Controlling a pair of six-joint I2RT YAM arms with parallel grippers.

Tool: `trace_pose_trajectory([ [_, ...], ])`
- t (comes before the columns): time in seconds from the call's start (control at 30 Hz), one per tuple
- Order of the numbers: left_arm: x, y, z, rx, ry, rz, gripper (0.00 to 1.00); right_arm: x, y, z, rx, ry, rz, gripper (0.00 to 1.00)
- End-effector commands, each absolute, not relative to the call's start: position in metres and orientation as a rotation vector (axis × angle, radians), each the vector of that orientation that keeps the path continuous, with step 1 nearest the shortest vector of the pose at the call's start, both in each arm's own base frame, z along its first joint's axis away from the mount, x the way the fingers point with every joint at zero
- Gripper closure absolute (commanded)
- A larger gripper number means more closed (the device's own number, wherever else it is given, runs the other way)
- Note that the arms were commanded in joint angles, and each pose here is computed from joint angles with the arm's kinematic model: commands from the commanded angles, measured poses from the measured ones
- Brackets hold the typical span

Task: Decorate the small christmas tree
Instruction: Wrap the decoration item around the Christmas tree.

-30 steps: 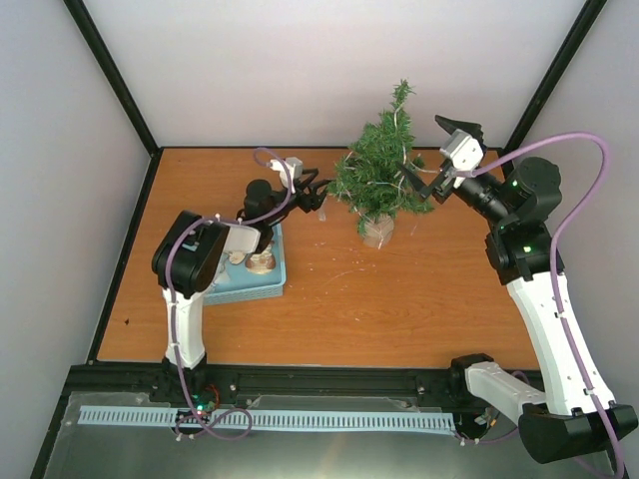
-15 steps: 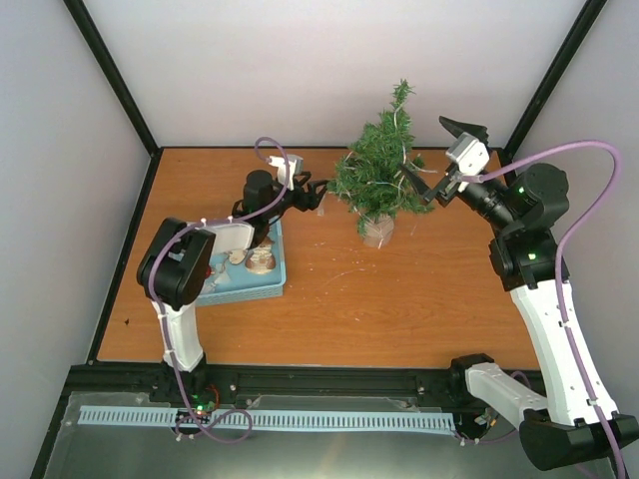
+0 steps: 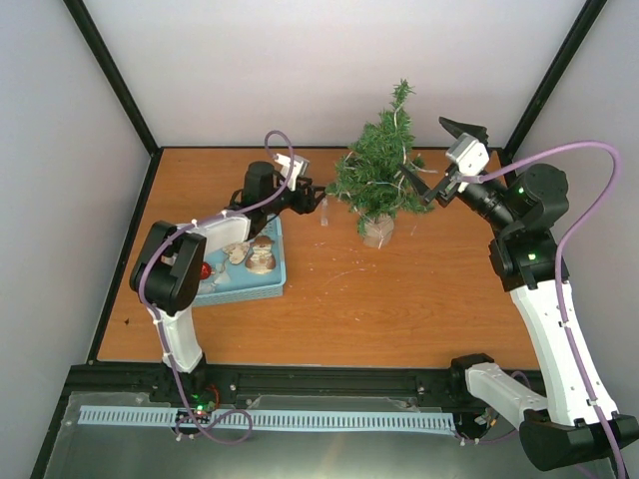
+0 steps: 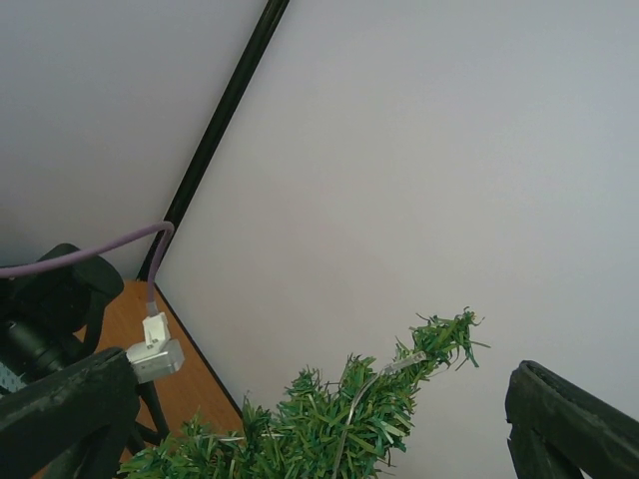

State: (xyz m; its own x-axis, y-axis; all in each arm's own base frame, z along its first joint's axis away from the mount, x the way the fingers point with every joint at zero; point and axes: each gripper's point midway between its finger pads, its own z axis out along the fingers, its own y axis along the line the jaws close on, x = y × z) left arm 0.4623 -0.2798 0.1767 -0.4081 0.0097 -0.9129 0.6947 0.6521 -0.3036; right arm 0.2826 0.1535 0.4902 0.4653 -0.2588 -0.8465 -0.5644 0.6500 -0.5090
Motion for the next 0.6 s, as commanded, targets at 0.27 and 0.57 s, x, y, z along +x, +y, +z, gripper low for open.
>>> trace_pose_trajectory([
  [0.27,0.491,-0.280,0.207,0.742,1.849,-0.655,0.59,0.281,0.151,0.493,-0.885,1.089,0.202,0.00],
  [0.57,0.514,-0.296,0.208,0.770,1.843,-0.698,0.55,0.285,0.152,0.488,-0.887,1.100,0.208,0.00],
])
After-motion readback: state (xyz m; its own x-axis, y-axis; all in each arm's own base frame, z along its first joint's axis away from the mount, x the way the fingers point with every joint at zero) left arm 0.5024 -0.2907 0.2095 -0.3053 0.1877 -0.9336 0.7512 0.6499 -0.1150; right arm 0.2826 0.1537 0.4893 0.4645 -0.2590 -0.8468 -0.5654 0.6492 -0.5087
